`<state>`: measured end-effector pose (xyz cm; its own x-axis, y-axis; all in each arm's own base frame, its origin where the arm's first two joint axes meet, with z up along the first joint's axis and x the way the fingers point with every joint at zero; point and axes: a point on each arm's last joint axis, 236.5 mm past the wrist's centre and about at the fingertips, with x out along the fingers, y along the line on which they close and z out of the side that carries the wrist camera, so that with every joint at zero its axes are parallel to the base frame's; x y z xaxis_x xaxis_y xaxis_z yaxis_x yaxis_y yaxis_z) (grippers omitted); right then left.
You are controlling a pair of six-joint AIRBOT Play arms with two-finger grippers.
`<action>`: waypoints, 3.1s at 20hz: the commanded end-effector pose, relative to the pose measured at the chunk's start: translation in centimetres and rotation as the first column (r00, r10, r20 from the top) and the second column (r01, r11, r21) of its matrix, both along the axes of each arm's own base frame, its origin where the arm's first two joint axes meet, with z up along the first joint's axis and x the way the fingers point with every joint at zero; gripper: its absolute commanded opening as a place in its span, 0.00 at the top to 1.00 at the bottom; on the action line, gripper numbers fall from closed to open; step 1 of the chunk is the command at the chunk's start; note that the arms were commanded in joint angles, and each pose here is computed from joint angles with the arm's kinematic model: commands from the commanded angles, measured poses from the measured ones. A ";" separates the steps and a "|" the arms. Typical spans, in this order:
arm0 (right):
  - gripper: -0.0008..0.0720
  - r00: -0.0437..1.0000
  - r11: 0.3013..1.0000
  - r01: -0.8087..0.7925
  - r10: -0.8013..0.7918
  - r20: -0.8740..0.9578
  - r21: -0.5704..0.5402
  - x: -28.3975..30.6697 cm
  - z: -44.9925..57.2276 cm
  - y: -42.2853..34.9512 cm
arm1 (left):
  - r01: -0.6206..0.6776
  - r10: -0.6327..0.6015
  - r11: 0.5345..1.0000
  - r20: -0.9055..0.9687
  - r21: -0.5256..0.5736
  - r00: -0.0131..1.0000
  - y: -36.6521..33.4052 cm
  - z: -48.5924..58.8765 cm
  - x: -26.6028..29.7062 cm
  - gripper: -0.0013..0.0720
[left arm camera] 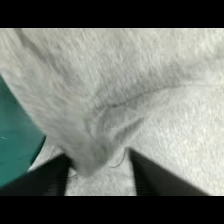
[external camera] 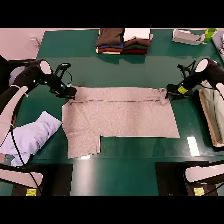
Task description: Fold the shirts.
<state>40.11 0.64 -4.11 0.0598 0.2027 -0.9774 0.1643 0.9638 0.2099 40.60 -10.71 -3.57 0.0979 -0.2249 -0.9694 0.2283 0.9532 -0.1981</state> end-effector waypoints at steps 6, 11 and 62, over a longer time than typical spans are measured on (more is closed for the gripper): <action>0.42 0.998 0.994 -0.011 0.018 0.057 -0.106 -5.3 4.7 -2.8 | -0.068 0.070 0.998 0.092 -0.017 0.993 0.9 8.0 -4.1 0.32; 0.18 0.994 0.995 0.062 -0.069 -0.086 -0.081 -15.0 0.3 -3.5 | -0.154 0.158 0.987 0.086 -0.050 0.984 1.4 6.8 -10.2 0.32; 0.97 0.996 0.979 -0.061 0.072 0.049 -0.193 -21.1 5.0 -1.3 | -0.043 0.050 0.998 0.159 -0.046 0.986 -1.1 8.4 -19.7 0.95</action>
